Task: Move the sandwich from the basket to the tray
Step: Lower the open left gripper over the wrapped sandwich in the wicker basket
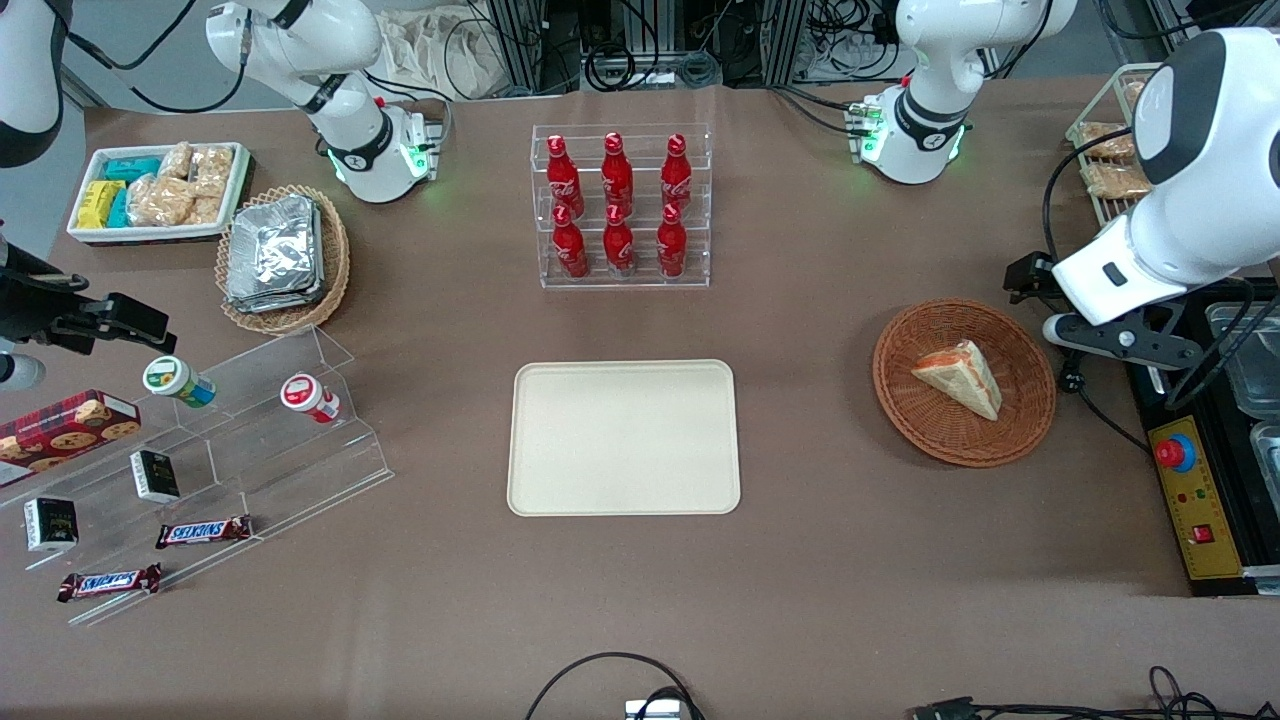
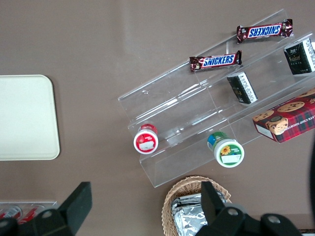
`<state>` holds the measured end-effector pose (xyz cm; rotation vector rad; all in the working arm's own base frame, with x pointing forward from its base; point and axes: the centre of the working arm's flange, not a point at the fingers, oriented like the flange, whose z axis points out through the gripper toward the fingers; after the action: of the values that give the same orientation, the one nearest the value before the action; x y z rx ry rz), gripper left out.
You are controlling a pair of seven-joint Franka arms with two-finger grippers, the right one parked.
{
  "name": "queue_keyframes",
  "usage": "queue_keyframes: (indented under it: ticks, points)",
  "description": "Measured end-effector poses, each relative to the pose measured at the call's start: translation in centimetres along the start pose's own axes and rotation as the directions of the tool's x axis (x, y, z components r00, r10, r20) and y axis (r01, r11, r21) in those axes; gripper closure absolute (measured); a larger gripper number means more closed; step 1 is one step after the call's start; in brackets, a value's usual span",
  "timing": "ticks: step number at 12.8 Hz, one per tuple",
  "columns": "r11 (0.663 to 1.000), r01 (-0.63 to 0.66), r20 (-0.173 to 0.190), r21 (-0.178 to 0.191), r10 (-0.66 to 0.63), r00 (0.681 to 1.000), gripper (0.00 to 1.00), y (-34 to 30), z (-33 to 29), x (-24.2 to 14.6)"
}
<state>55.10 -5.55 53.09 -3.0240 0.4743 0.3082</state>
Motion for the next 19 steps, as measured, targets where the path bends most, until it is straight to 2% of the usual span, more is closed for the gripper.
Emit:
queue_keyframes:
  ticks: [4, 6, 8, 9, 11, 14, 17, 19]
  points:
    - [1.000, 0.012, 0.001, -0.002, -0.012, 1.000, 0.00, -0.1, 0.0, 0.3]
    - [1.000, 0.021, 0.046, 0.001, -0.021, 0.999, 0.00, -0.2, 0.9, 0.7]
    - [0.994, 0.106, 0.081, 0.001, -0.106, 0.991, 0.00, -0.7, 3.4, 1.3]
    - [0.981, 0.193, 0.078, 0.006, -0.193, 0.978, 0.00, -1.1, 5.1, 1.4]
    - [0.938, 0.347, 0.026, 0.006, -0.347, 0.937, 0.00, -1.4, 9.0, 1.4]
    - [0.814, 0.577, -0.045, -0.066, -0.580, 0.814, 0.00, -2.2, 15.1, -0.3]
    - [0.648, 0.755, -0.037, -0.101, -0.761, 0.648, 0.00, -2.5, 18.7, -1.0]
    - [0.541, 0.830, -0.049, -0.134, -0.840, 0.540, 0.00, -2.2, 20.6, -0.9]
